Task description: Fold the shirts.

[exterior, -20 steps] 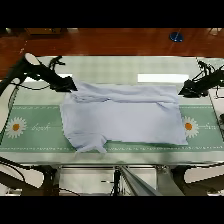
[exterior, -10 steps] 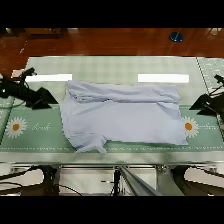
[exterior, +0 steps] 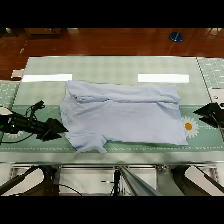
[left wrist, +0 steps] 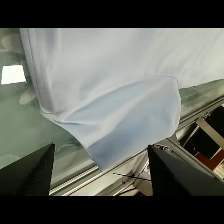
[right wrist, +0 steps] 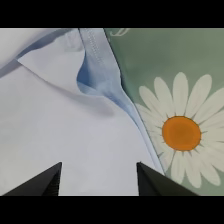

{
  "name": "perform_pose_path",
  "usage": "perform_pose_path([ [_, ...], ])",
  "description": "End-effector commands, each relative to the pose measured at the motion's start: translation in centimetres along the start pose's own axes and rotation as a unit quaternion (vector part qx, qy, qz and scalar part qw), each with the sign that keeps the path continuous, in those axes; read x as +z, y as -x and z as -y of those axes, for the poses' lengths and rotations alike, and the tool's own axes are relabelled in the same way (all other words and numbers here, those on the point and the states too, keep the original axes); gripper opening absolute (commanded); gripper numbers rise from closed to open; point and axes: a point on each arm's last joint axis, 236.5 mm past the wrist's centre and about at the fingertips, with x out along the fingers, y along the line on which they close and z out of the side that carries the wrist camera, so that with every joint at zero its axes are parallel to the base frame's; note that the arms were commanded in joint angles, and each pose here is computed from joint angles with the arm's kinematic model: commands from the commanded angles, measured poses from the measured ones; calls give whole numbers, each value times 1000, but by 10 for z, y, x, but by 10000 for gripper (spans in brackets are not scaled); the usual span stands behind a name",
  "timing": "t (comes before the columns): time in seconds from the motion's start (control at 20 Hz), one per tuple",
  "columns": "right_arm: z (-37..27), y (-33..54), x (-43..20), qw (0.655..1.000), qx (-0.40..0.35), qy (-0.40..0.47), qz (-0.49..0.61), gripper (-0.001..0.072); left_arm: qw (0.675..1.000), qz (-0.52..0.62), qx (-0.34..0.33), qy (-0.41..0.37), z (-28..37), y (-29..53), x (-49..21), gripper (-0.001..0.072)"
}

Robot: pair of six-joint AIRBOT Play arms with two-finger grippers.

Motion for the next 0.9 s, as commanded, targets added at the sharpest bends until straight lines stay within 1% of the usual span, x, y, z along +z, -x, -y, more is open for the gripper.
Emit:
perform_pose_path([
  [0.0, -9, 6, -2, 1000, 13, 2, 14, 546, 1000, -23, -8, 10, -3, -15, -19, 682],
  [0.3, -11, 9, -2, 1000, 11, 1, 20, 546, 999, -24, 24, -19, -2, -34, -17, 681],
  [0.55, -10, 9, -1, 1000, 10, 0, 23, 544, 998, -30, 60, -5, -1, -58, -13, 651],
  [0.6, -10, 9, 0, 1000, 10, -1, 23, 539, 997, -24, 66, 7, -3, -61, -10, 497],
  [0.65, -10, 9, 0, 1000, 10, -4, 23, 535, 997, -14, 71, 17, -4, -63, -5, 178],
  [0.7, -10, 9, 0, 1000, 10, -7, 23, 535, 997, -7, 72, 18, -5, -63, -2, 24],
  [0.85, -8, 8, -1, 1000, 5, -10, 21, 536, 997, -11, 79, 15, -8, -62, -4, 23],
])
